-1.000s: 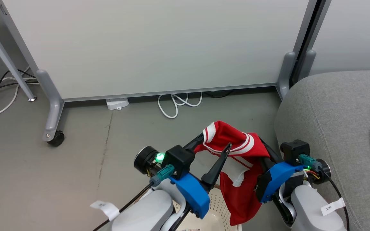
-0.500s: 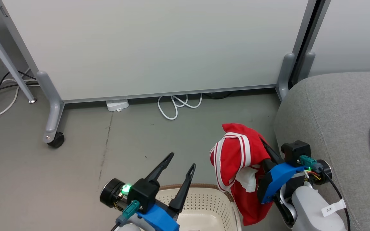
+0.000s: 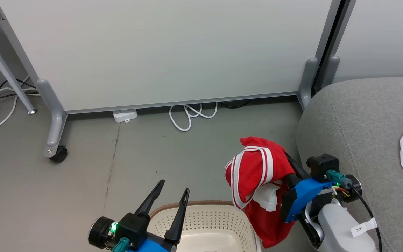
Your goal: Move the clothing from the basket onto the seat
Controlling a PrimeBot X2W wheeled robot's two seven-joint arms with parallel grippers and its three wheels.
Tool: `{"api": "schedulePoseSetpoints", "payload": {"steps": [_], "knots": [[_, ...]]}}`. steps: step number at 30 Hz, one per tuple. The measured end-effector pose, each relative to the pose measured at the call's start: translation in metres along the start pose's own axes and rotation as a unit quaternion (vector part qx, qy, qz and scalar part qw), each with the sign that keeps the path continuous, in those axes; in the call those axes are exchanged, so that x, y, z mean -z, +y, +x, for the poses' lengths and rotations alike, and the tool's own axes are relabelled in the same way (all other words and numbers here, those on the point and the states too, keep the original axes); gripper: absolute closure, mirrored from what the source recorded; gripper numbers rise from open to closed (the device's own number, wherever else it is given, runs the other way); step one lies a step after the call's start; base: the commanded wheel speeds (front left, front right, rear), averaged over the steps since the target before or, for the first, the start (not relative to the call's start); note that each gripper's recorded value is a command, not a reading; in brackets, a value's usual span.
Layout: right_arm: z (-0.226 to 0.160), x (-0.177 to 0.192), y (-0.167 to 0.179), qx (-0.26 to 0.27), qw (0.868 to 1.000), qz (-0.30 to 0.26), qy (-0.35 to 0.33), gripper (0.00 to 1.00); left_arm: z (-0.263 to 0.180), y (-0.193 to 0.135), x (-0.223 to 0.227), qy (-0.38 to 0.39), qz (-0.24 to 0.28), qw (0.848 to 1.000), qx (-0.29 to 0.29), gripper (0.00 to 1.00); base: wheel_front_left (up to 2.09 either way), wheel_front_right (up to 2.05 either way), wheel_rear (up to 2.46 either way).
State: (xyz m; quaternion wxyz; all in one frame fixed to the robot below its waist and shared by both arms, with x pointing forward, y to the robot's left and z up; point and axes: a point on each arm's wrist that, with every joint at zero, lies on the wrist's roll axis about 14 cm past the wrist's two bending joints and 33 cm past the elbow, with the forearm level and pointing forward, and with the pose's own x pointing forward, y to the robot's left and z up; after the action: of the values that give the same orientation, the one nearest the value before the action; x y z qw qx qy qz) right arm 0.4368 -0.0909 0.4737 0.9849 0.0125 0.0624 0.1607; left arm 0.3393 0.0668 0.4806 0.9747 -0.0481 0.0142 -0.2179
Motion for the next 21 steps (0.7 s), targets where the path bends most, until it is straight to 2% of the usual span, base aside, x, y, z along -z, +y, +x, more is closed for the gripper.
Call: {"api": "schedulePoseSetpoints", "payload": {"steps": [21], "knots": [[-0.008, 0.000, -0.014, 0.020, 1.000, 0.003, -0.002, 1.00, 0.006, -0.016, 0.006, 0.006, -0.002, 1.000, 0.025, 0.00, 0.00, 0.00, 0.00]]}}
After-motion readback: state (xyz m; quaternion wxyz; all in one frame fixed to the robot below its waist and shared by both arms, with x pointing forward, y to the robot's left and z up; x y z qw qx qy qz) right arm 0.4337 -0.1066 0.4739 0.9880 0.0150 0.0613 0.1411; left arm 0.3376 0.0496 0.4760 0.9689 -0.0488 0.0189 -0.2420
